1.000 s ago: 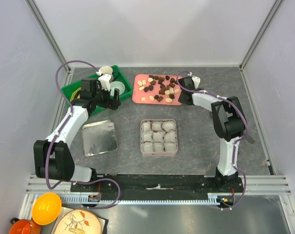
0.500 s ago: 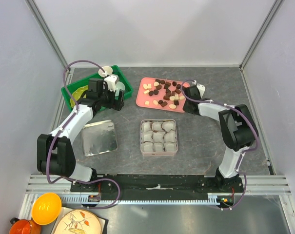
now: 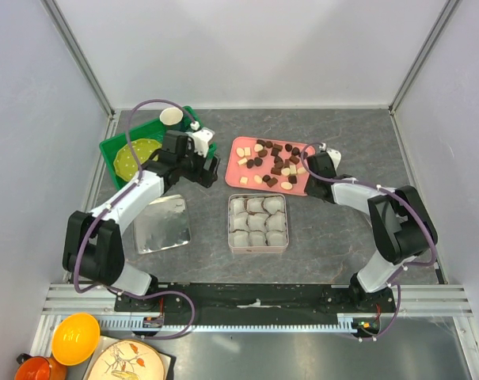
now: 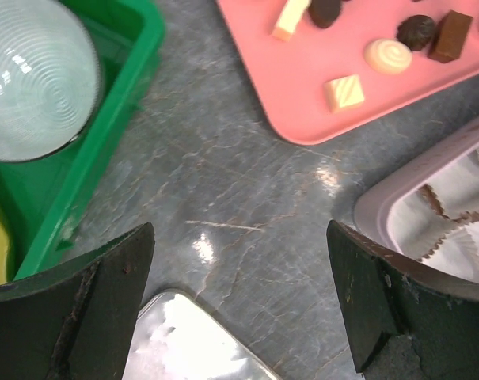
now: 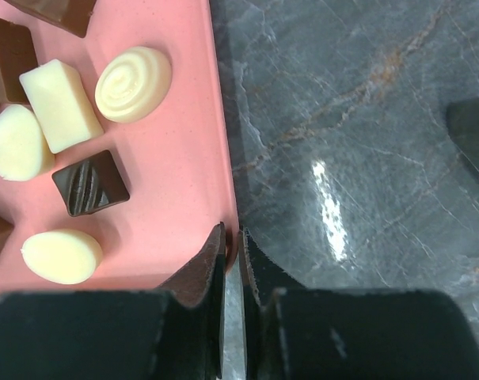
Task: Pack the chocolate
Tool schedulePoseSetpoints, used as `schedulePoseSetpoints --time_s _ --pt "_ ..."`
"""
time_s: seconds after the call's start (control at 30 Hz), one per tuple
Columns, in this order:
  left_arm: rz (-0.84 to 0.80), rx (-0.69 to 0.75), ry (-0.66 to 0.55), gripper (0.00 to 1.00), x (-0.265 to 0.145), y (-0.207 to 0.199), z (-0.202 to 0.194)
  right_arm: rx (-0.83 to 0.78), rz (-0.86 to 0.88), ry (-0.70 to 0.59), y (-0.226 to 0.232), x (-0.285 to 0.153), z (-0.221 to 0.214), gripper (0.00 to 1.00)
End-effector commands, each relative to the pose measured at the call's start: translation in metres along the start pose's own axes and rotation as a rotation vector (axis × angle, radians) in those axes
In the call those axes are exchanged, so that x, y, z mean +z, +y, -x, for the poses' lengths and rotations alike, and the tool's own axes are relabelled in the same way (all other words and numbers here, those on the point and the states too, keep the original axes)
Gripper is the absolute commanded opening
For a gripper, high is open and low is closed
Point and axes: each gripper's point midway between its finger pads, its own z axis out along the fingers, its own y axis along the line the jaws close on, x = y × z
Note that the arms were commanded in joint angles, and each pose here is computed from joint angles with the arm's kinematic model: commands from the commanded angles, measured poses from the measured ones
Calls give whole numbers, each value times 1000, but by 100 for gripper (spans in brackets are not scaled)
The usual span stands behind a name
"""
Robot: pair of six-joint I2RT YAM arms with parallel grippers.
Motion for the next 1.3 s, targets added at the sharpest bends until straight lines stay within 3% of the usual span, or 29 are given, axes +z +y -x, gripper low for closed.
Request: schedulePoseSetpoints --time_s 0.0,0.3,0.7,0.9,1.03,1.13,1.27 --pt "-41 143 -14 96 8 -25 10 -141 -101 258 -48 -15 -77 12" --pt "-80 165 -5 96 17 -44 24 -324 -75 262 -24 -36 -78 12" --pt "-81 189 35 96 21 -47 4 -445 -7 293 8 -43 -114 11" --pt "-81 188 43 96 20 -47 -1 -429 -4 285 12 -48 -118 11" --pt "-75 189 44 96 16 -47 -4 -423 -14 261 15 -53 -106 22" --pt "-64 190 43 96 13 -45 -7 -409 -12 224 23 -59 -89 37" --pt "-10 192 56 96 11 -35 -10 -361 -9 165 32 -69 -58 47"
